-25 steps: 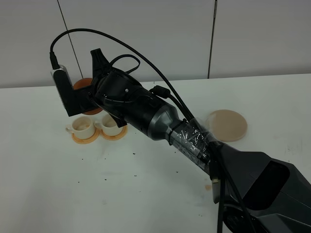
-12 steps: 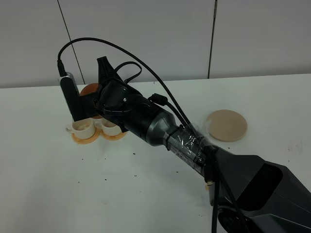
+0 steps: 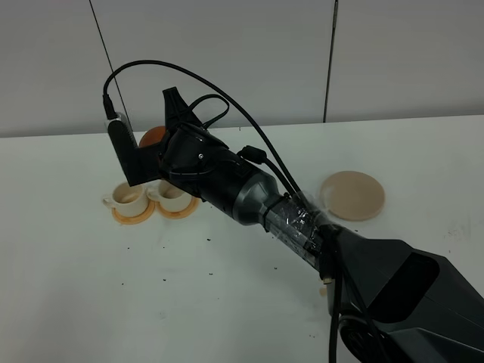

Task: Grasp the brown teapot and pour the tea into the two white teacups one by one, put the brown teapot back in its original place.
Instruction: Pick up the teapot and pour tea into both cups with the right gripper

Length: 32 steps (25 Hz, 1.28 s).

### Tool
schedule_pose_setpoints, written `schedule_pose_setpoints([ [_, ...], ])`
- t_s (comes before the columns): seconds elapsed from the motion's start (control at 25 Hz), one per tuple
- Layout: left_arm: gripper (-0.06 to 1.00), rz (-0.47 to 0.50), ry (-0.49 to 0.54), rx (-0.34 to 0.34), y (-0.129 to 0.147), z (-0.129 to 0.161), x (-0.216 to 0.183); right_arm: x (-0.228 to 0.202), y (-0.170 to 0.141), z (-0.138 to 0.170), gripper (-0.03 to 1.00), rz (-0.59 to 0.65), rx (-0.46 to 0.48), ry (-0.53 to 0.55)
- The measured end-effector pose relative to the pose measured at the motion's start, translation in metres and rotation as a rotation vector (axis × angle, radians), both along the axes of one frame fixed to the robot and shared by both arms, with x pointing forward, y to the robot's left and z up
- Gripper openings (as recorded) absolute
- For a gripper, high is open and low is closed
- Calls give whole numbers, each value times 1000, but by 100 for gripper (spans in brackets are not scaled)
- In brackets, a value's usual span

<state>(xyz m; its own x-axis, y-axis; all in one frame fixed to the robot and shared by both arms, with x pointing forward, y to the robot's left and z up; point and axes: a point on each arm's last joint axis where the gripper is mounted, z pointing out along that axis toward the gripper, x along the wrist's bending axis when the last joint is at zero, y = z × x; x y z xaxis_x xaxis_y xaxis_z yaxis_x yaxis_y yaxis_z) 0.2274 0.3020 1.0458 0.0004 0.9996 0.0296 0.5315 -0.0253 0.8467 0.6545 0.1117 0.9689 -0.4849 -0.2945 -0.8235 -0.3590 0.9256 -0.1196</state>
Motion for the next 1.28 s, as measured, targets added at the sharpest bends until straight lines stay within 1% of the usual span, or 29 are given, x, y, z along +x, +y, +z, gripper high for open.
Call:
schedule_pose_setpoints([
  [0.76,24,2,0,-3,0,0,0,-1,0,0,9,-1,-14,-5],
  [1.28,24,2,0,-4,0,0,0,-5,5,-4,9,32,-60,-13],
])
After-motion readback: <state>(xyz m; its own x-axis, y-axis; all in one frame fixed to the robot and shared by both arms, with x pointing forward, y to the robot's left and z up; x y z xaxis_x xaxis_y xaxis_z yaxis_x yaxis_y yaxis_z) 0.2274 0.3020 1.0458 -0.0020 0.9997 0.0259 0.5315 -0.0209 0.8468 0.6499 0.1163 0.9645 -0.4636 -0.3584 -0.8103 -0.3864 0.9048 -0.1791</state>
